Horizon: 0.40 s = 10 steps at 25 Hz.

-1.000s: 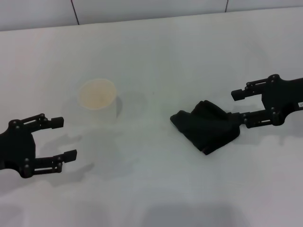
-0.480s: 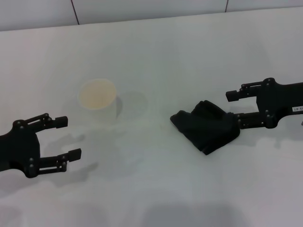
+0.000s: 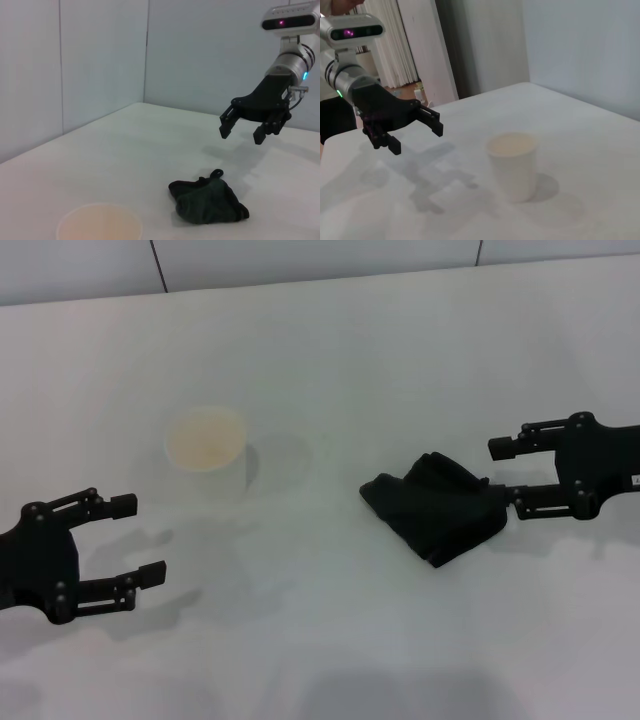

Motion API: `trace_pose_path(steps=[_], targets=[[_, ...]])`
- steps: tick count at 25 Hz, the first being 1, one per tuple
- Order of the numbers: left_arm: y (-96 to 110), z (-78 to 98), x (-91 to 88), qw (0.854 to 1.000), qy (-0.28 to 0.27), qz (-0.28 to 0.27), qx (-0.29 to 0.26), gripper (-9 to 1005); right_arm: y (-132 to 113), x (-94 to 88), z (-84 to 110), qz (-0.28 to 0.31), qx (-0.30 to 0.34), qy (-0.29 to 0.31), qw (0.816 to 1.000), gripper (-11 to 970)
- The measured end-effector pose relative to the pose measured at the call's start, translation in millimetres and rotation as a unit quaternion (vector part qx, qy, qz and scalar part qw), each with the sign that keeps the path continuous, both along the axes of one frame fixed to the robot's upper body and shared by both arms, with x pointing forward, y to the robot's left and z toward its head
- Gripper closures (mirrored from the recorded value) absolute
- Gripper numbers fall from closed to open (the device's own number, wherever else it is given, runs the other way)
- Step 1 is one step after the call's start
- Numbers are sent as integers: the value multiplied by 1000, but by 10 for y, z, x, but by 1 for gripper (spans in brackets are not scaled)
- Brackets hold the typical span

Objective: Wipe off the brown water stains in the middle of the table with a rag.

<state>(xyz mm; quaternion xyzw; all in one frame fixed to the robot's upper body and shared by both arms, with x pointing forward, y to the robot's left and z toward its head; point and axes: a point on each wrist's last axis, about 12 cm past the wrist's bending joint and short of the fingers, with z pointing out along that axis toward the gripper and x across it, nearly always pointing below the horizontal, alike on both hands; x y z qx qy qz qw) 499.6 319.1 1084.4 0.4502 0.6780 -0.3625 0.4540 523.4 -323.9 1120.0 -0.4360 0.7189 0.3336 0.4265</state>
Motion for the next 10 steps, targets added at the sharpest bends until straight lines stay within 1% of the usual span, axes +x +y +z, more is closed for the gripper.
trace_pose_path(steps=[10], targets=[[9, 6, 5, 1000, 4, 2, 0, 136, -48, 7, -6, -8, -16, 12, 1000, 335]])
